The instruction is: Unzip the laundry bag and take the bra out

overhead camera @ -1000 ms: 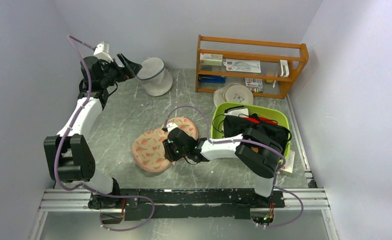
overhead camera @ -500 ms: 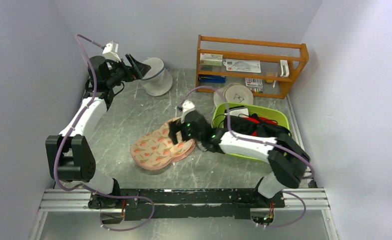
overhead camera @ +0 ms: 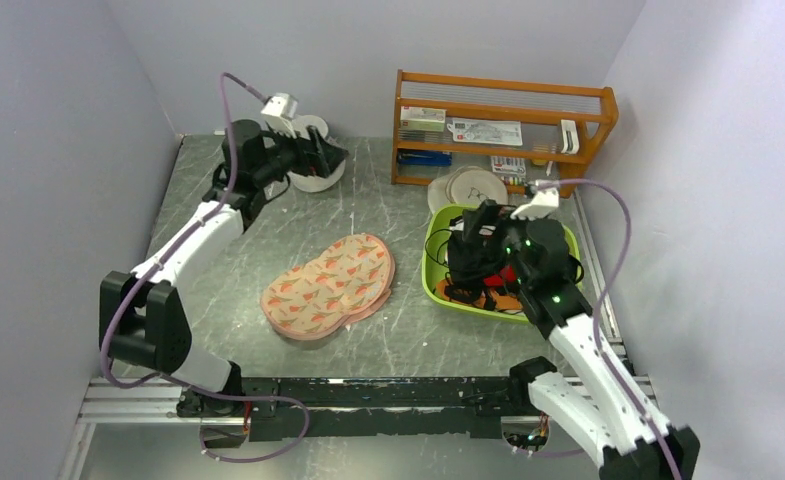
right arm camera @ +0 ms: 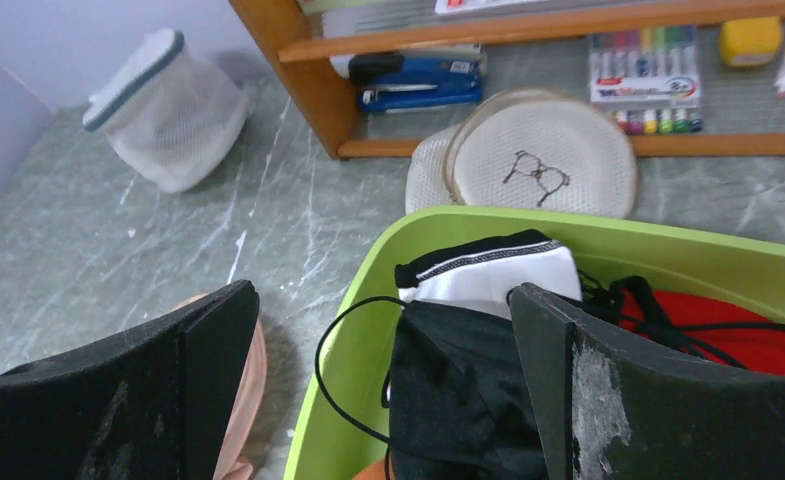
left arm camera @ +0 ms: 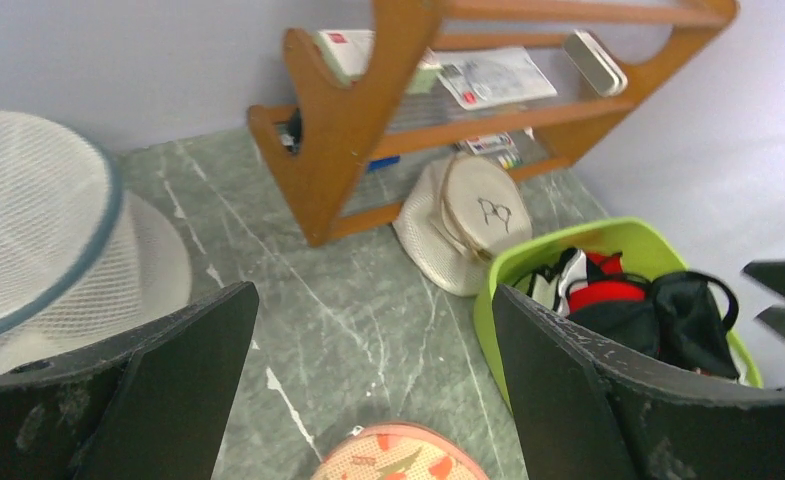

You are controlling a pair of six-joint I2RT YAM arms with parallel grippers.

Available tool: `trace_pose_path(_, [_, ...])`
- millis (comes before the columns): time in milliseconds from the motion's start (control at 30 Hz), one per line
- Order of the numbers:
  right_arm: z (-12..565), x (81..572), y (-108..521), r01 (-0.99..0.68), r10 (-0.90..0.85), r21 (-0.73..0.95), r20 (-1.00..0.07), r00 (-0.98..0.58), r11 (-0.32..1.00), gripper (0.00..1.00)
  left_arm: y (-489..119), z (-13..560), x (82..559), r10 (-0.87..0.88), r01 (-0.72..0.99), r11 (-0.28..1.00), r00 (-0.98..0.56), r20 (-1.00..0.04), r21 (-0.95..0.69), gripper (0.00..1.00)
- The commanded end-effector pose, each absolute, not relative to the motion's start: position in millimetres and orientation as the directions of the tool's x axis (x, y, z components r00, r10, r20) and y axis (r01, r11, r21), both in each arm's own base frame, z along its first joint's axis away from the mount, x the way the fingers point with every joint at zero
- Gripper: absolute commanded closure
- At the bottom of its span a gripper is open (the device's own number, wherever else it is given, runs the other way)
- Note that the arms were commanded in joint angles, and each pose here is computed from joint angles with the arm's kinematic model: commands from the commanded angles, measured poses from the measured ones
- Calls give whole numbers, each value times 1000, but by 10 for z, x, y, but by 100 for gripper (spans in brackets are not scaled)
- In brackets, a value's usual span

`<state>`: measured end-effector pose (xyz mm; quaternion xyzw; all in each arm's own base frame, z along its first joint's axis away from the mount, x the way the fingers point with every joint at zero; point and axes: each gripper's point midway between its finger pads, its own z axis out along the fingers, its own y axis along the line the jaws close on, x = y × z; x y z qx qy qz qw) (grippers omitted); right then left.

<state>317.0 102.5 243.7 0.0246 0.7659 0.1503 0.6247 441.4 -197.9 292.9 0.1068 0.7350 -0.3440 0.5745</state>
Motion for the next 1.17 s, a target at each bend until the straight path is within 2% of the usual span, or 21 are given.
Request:
trace_pose_path(0, [2573, 2890, 747, -85, 249, 266, -953, -173, 960, 0, -1998, 3185, 4246, -148, 550, 812, -129, -980, -195, 0])
trace_pose_path(133, [3109, 2581, 562, -94, 264, 265, -964, -16, 960, 0, -1779, 3673, 3908, -156, 488, 869, 115, -981, -81, 0])
trace_pose_path(300, [3800, 2115, 296, -93, 228, 214, -958, 174, 972, 0, -1344, 4410, 3338, -191, 399, 917, 419, -887, -9, 0])
trace_pose_path(467, [4321, 1710, -26, -21, 237, 242, -923, 304, 970, 0, -981, 4875, 2837, -212, 327, 945, 579, -787, -14, 0])
trace_pose_path(600, [4682, 1512, -178, 12, 240, 262, -902, 360, 965, 0, -666, 4987, 2667, -199, 240, 969, 651, -732, -49, 1])
trace_pose_path(733, [4736, 1553, -186, 27, 222, 248, -907, 358, 968, 0, -453, 4995, 2645, -196, 185, 978, 671, -715, -95, 0])
trace_pose_path(1133, [4559, 1779, -189, 89, 215, 250, -932, 291, 964, 0, -455, 4926, 2813, -235, 228, 967, 628, -742, -113, 7])
